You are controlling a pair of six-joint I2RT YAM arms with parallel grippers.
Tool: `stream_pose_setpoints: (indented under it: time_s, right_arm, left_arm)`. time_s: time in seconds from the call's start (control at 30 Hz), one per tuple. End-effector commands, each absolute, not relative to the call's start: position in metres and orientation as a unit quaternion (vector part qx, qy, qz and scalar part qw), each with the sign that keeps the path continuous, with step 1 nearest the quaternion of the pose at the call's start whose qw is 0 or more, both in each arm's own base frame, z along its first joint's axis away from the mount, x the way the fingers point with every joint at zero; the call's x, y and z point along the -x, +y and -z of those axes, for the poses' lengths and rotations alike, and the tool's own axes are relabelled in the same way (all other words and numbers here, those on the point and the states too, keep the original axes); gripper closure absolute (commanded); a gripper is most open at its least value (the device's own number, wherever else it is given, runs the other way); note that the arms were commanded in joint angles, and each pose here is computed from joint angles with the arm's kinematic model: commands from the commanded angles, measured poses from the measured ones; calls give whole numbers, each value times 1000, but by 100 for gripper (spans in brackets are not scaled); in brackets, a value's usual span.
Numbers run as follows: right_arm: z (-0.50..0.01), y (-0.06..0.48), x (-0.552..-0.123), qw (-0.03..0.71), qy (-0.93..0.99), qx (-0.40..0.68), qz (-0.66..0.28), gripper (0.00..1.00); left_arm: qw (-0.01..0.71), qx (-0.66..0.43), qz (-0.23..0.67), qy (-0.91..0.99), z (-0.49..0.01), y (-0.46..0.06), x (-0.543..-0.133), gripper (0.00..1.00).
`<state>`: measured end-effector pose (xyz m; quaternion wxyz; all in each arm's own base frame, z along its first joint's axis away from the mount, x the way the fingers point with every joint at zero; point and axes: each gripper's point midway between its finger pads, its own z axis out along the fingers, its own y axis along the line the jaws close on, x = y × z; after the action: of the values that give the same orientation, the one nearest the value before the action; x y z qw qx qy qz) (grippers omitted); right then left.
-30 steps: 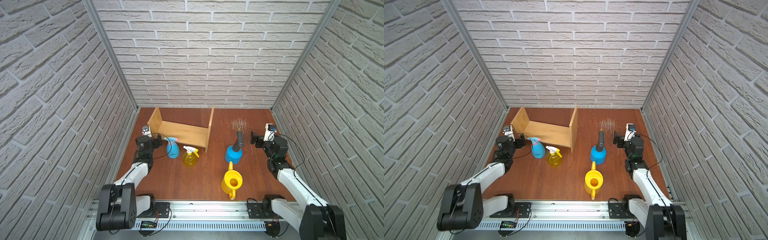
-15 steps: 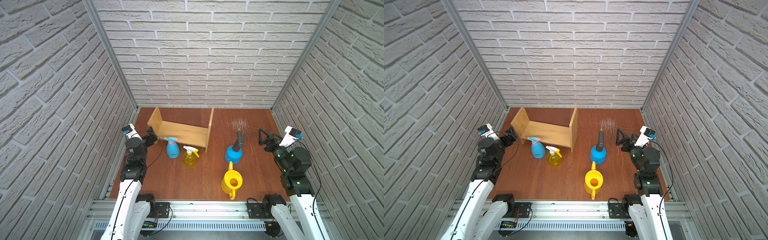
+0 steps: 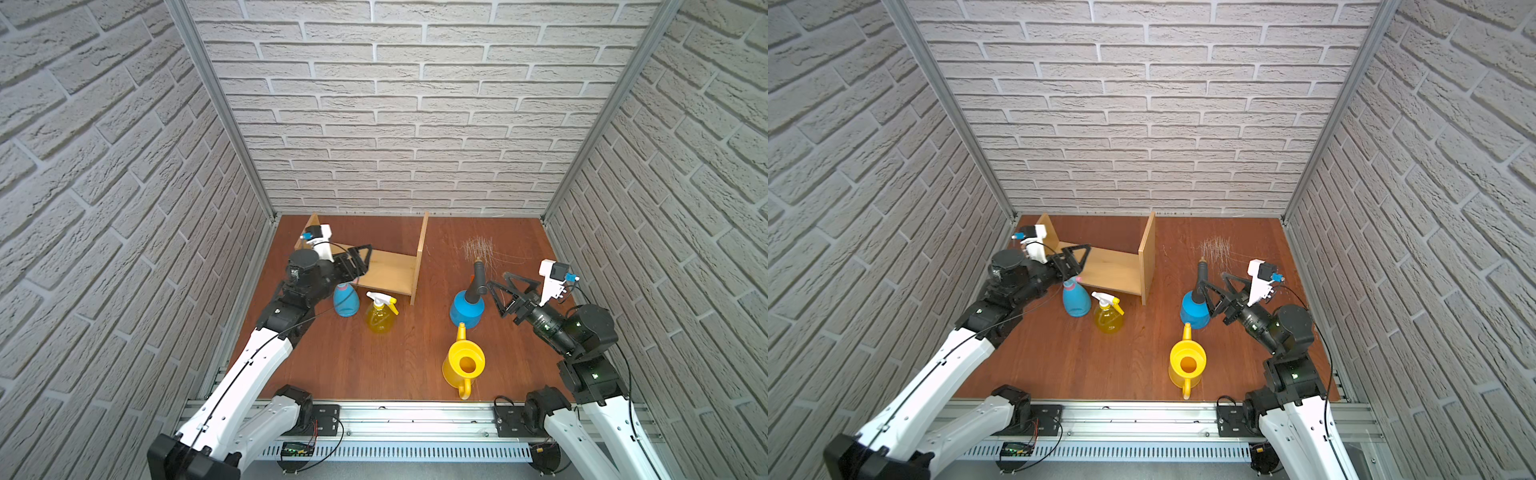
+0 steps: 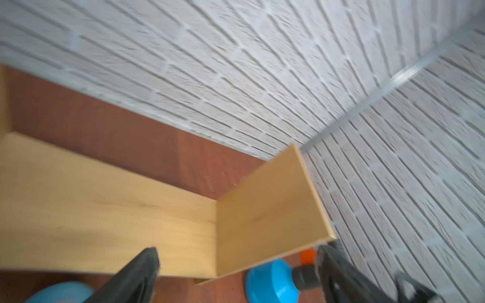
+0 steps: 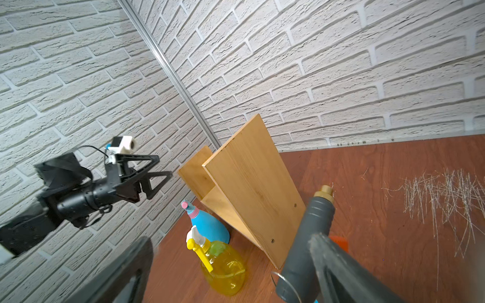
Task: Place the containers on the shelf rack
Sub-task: Move the shelf to the center of the board.
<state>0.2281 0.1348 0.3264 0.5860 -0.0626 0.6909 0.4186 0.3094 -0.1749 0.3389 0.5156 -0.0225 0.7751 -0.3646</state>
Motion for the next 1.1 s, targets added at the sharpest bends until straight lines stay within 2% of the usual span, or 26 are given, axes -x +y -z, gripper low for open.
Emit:
stream_pose_setpoints:
  time_s: [0.0,0.2,0.4,0.5,0.67,0.8,0.87,1.07]
  right_arm:
    - [-340,139,-221,602,672,86,-422,1]
    - [-344,143,-215,604,666,95,-427,1]
    - [-340,147,-217,598,670,100,-428,1]
    - [-337,149,-220,594,674,100,-428,1]
    - [-332,151,-223,589,678,100,-430,1]
    - [-331,152,-223,588,679,100,-428,1]
    - [-330,152,-224,588,679,99,-428,1]
    - [-329,152,-224,589,678,96,-429,1]
  left_arm:
    - [551,-58,279,785,-359,-205,-299,2]
    - [520,-149,215,813,-342,-265,-300,2]
    - [542,-119,158,817,-346,-249,-310,2]
    - [560,-101,161,807,-352,-246,-314,4]
    - [543,-69,160,821,-341,-265,-336,16]
    - [492,-73,160,853,-325,-287,-345,34]
    - [481,-78,160,858,-320,-293,-345,35]
    - [476,-77,154,862,-311,-296,-349,47]
